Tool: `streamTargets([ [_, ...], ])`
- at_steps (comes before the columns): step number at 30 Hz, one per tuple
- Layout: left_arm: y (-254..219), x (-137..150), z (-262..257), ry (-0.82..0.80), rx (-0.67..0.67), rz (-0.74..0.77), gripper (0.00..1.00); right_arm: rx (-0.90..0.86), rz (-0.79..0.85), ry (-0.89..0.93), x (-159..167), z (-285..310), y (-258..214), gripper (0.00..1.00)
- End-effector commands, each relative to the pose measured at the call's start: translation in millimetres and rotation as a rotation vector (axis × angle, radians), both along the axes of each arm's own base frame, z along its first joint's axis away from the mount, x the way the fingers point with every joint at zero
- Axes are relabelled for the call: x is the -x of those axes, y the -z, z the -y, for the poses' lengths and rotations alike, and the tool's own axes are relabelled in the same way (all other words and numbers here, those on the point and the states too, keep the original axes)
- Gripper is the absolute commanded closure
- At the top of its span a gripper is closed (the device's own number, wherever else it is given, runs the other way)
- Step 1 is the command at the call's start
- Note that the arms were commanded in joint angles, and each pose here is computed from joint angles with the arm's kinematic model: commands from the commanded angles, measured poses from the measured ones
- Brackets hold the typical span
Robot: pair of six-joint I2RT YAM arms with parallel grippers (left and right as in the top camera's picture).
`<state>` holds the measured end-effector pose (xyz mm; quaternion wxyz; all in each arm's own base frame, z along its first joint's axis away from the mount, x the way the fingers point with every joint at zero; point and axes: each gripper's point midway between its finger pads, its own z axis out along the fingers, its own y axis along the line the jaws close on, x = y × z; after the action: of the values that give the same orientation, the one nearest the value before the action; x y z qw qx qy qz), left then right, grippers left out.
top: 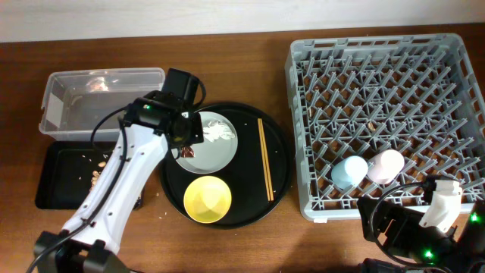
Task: Sort waste into correct bins and load items into the dishwasher rack
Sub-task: 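Grasp the foil wrapper from the plate with the left gripper, then drop the foil wrapper into the clear plastic bin with the left gripper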
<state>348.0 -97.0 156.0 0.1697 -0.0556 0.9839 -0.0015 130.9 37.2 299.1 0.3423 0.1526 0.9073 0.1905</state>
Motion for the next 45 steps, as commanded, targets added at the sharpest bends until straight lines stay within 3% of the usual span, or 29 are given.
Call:
streamTargets([
  [1, -35, -18, -53, -0.205, 0.050, 0.140, 1.00, 0.017, 0.004, 0.003, 0, 2, 0, 0.05],
  [8, -26, -65, -115, -0.430, 0.227, 0.219, 1.00, 0.017, 0.004, 0.003, 0, 2, 0, 0.05],
  [13, 22, -104, -147, -0.514, 0.218, 0.226, 1.00, 0.016, 0.003, 0.003, 0, 2, 0, 0.05],
  [14, 30, -106, -152, -0.526, 0.202, 0.217, 0.95, 0.016, 0.003, 0.003, 0, 2, 0, 0.05],
  [15, 30, -109, -153, -0.503, 0.195, 0.217, 0.37, 0.016, 0.003, 0.003, 0, 2, 0, 0.05],
  [16, 20, -112, -150, -0.455, 0.197, 0.226, 0.24, 0.016, 0.003, 0.003, 0, 2, 0, 0.06],
  [18, -15, -111, -142, -0.391, 0.188, 0.230, 0.20, 0.017, 0.004, 0.003, 0, 2, 0, 0.06],
  [20, -52, -101, -109, -0.260, 0.162, 0.209, 0.24, 0.017, 0.004, 0.003, 0, 2, 0, 0.05],
  [23, -49, -93, -33, 0.030, 0.100, 0.180, 0.30, 0.017, 0.005, 0.003, 0, 2, 0, 0.05],
  [27, 20, -78, 24, 0.236, -0.092, 0.072, 0.40, 0.017, 0.004, 0.003, 0, 2, 0, 0.05],
  [31, 103, -75, 52, 0.301, -0.118, -0.043, 0.45, 0.017, 0.005, 0.003, 0, 2, 0, 0.05],
  [33, 133, -70, 57, 0.315, -0.097, -0.107, 0.53, 0.017, 0.005, 0.003, 0, 2, 0, 0.05],
  [36, 162, -62, 60, 0.325, -0.083, -0.179, 0.82, 0.017, 0.005, 0.003, 0, 2, 0, 0.05],
  [37, 164, -59, 60, 0.326, -0.079, -0.193, 0.99, 0.017, 0.005, 0.003, 0, 2, 0, 0.05],
  [40, 142, -56, 58, 0.324, -0.079, -0.209, 1.00, 0.017, 0.005, 0.003, 0, 2, 0, 0.05],
  [45, -3, -90, 6, 0.125, -0.120, 0.016, 1.00, 0.017, 0.005, 0.003, 0, 2, 0, 0.05],
])
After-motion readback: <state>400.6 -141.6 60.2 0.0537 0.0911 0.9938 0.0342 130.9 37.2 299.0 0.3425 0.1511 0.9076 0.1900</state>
